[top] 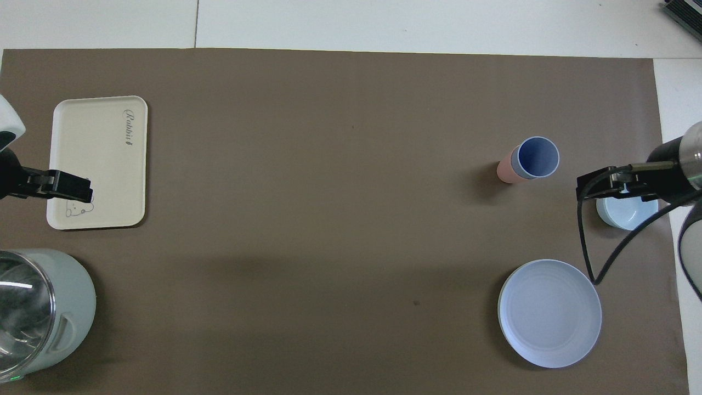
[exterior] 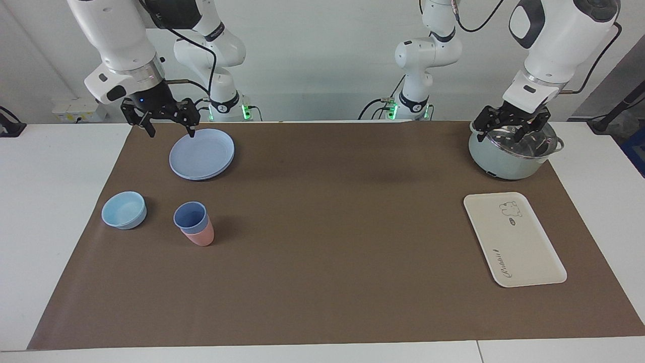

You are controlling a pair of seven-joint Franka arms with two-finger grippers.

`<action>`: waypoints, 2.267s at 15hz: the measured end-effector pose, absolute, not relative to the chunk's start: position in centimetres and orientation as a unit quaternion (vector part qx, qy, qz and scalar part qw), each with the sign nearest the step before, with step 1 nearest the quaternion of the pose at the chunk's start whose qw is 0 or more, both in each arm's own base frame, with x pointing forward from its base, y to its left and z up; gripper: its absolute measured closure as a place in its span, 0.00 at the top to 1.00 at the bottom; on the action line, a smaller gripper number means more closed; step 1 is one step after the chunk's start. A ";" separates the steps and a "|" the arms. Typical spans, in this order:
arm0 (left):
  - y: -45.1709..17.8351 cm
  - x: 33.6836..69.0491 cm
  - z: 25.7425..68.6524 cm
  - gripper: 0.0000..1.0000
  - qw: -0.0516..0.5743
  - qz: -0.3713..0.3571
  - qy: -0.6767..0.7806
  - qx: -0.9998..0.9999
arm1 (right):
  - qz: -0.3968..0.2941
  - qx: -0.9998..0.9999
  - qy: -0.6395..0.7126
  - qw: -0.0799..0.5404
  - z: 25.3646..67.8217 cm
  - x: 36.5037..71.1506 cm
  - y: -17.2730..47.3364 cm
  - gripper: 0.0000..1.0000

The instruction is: Place cup on tray

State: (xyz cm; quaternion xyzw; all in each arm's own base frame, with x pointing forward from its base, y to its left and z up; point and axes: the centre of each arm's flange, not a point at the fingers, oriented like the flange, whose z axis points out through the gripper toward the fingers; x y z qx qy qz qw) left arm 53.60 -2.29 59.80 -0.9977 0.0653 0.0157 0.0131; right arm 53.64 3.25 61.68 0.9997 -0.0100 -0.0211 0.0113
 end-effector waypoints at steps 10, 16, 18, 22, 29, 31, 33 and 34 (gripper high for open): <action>-2.1 53.3 61.6 1.00 -0.015 0.015 0.055 -0.998 | -0.024 1.000 -0.013 0.011 61.6 53.6 2.9 1.00; -2.3 53.3 61.1 1.00 -0.015 0.018 0.058 -0.998 | -0.003 0.995 -0.097 0.010 62.0 54.3 1.3 0.96; -2.6 53.3 61.1 1.00 -0.015 0.019 0.060 -0.998 | 0.009 0.987 -0.163 0.007 62.0 55.6 0.5 0.92; -2.7 53.3 61.1 1.00 -0.015 0.019 0.061 -0.998 | 0.025 0.946 -0.324 -0.003 60.5 59.7 -1.5 0.91; -2.7 53.3 61.0 1.00 -0.015 0.019 0.061 -0.998 | -0.041 0.887 -0.456 -0.057 52.6 65.9 -7.4 0.91; -2.7 53.3 61.0 1.00 -0.015 0.020 0.061 -0.998 | -0.061 0.878 -0.470 -0.073 49.8 67.4 -8.8 0.91; -2.7 53.3 60.9 1.00 -0.015 0.020 0.061 -0.998 | -0.088 0.864 -0.487 -0.095 46.7 68.3 -10.2 0.91; -2.7 53.3 60.8 1.00 -0.015 0.021 0.061 -0.998 | -0.101 0.856 -0.497 -0.104 45.1 68.6 -11.0 0.91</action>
